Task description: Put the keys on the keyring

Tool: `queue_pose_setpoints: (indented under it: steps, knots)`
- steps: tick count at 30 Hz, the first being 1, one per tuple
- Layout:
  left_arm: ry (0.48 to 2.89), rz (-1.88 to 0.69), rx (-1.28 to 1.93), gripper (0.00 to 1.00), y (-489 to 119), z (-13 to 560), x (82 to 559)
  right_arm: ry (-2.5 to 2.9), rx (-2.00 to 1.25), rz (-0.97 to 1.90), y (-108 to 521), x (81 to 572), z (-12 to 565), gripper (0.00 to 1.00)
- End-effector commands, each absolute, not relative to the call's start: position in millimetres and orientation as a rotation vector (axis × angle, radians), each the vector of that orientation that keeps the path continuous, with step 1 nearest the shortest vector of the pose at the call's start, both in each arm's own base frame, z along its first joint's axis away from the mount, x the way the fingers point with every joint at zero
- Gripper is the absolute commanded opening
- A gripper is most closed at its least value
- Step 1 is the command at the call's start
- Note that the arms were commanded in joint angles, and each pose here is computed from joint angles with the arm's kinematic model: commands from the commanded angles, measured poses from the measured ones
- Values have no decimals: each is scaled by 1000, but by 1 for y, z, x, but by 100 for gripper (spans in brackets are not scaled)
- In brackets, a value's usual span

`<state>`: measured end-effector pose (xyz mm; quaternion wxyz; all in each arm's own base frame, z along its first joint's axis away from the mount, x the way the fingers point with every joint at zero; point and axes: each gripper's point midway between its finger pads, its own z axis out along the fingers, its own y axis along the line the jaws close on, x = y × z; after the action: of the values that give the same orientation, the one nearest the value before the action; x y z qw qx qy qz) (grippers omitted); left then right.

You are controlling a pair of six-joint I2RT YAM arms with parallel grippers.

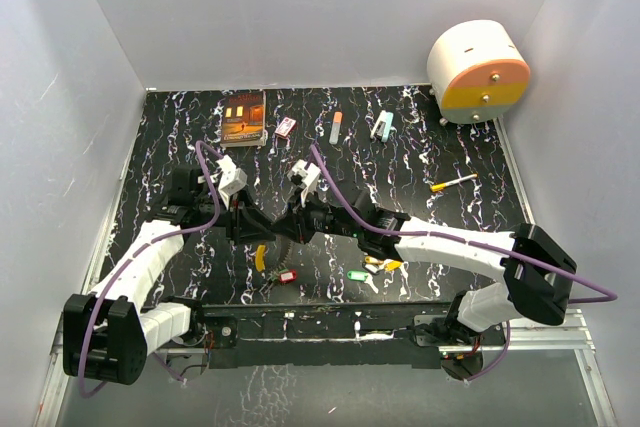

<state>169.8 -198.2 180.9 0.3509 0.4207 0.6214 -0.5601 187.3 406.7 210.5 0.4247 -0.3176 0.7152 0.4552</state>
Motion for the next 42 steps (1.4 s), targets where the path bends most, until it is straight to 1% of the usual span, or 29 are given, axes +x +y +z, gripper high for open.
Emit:
queue_pose_setpoints:
  steps: [1,9,13,17,19,21,23,27,42]
  knots:
    - [1553,-1420,1131,31,-200,193,173,1594,-743,1230,416,188,279,8]
    - [1533,-1406,1150,23,-200,195,172,1594,-729,1237,406,182,282,8]
    - [1505,-1407,1170,14,-199,194,169,1590,-715,1247,403,180,285,8]
    - [1475,-1424,1184,11,-199,194,164,1579,-711,1268,403,178,288,7]
    - [1465,-1429,1189,14,-200,194,163,1578,-715,1276,405,177,288,8]
    - [1456,-1436,1190,22,-200,195,161,1583,-717,1280,406,177,286,8]
    - [1448,-1443,1192,26,-200,196,160,1587,-719,1285,407,177,284,8]
    - [1438,-1449,1195,28,-200,196,159,1584,-717,1302,408,175,284,8]
    - [1408,-1456,1204,28,-200,203,158,1609,-733,1326,415,170,273,8]
